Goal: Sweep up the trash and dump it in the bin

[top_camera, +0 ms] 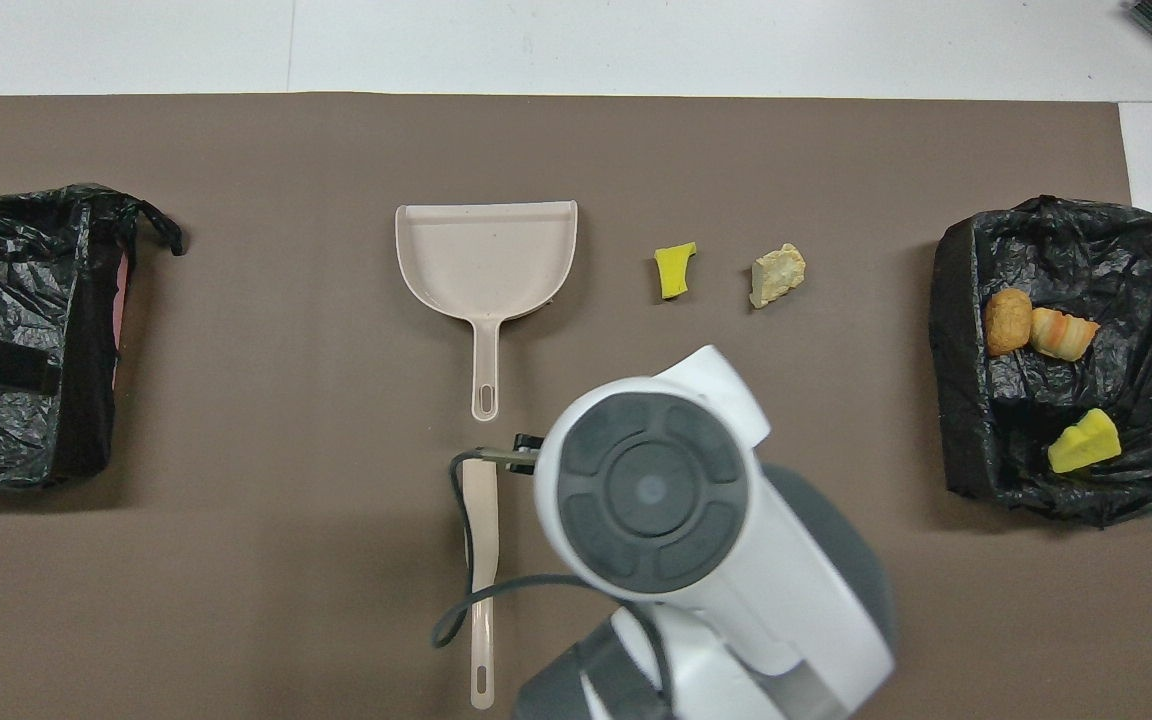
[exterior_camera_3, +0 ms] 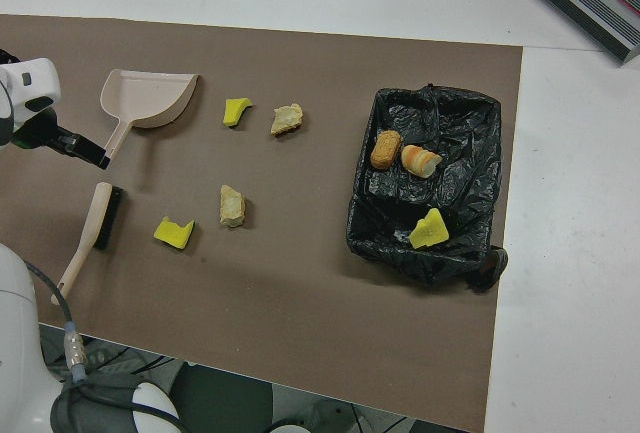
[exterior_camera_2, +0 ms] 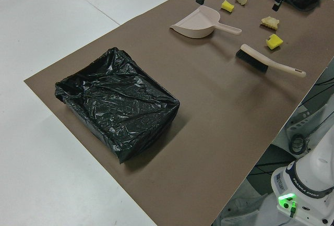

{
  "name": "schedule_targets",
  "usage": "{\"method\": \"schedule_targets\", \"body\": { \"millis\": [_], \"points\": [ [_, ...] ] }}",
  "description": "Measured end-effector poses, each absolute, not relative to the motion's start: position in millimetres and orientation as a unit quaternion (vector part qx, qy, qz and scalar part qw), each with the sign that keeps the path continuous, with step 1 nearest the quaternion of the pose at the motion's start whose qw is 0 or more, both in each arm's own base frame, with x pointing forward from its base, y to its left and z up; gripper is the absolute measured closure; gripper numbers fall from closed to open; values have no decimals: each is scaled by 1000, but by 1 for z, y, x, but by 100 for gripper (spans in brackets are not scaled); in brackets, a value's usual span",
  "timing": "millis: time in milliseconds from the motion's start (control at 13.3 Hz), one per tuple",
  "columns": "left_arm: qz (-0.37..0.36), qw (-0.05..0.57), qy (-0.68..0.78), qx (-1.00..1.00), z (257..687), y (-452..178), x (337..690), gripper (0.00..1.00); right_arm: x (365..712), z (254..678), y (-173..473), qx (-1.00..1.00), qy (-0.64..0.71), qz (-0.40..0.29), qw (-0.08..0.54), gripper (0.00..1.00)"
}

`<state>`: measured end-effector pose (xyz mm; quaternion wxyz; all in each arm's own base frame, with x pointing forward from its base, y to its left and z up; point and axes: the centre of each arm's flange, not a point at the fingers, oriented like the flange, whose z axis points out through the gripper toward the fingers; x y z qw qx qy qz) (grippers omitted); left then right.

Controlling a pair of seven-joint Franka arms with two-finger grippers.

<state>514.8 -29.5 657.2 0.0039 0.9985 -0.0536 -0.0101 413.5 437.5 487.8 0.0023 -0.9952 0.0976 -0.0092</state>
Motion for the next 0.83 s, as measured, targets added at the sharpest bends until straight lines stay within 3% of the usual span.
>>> {"method": "schedule_targets", "body": {
  "millis": [452, 678, 754, 829],
  "points": [
    [-10, 4, -55, 998, 657, -31, 515, 0, 340, 416, 487, -997, 77, 14, -8, 0],
    [7, 3, -72, 997, 655, -50, 519, 0, 334, 377, 500, -997, 72, 25, -13, 4],
    [33, 4, -85, 996, 647, -64, 528, 0, 335, 367, 499, -997, 73, 29, -18, 10],
    [56, 7, -98, 994, 633, -80, 538, 0, 334, 361, 498, -997, 74, 31, -19, 10]
  ]
}}
